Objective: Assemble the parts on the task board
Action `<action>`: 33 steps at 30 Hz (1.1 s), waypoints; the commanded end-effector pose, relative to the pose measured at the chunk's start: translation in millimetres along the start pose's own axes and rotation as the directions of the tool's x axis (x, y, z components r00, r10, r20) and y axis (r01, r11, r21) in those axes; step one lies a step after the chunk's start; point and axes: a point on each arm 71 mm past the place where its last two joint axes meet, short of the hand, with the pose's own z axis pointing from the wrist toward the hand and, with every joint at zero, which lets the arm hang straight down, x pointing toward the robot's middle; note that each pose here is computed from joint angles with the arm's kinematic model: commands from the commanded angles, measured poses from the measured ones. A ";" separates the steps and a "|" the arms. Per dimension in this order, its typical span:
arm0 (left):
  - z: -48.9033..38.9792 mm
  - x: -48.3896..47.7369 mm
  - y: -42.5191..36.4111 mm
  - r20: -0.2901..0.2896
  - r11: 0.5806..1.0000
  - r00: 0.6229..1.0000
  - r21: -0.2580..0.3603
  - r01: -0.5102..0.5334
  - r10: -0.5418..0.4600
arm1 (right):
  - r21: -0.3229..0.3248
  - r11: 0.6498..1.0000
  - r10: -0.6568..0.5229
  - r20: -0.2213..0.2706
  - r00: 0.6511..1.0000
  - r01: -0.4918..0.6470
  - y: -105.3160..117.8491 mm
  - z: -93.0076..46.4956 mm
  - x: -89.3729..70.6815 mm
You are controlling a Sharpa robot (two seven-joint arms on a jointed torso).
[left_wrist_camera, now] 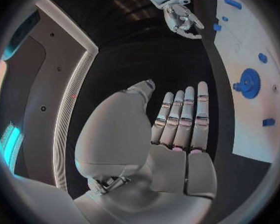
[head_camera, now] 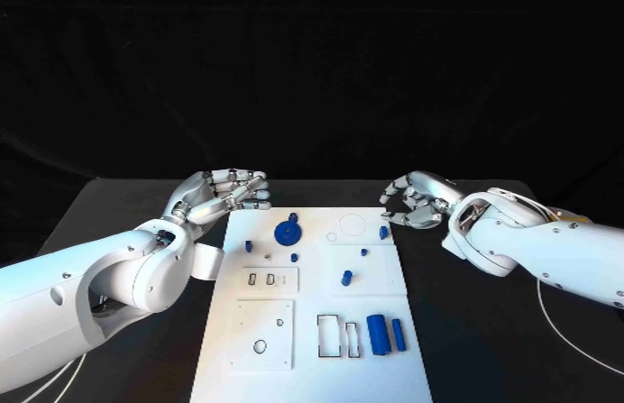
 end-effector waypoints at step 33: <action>0.2 0.5 -0.1 -0.017 1.000 1.000 0.003 0.009 -0.009 | 0.045 0.998 0.045 -0.107 0.993 -0.041 -24.5 -6.6 35.1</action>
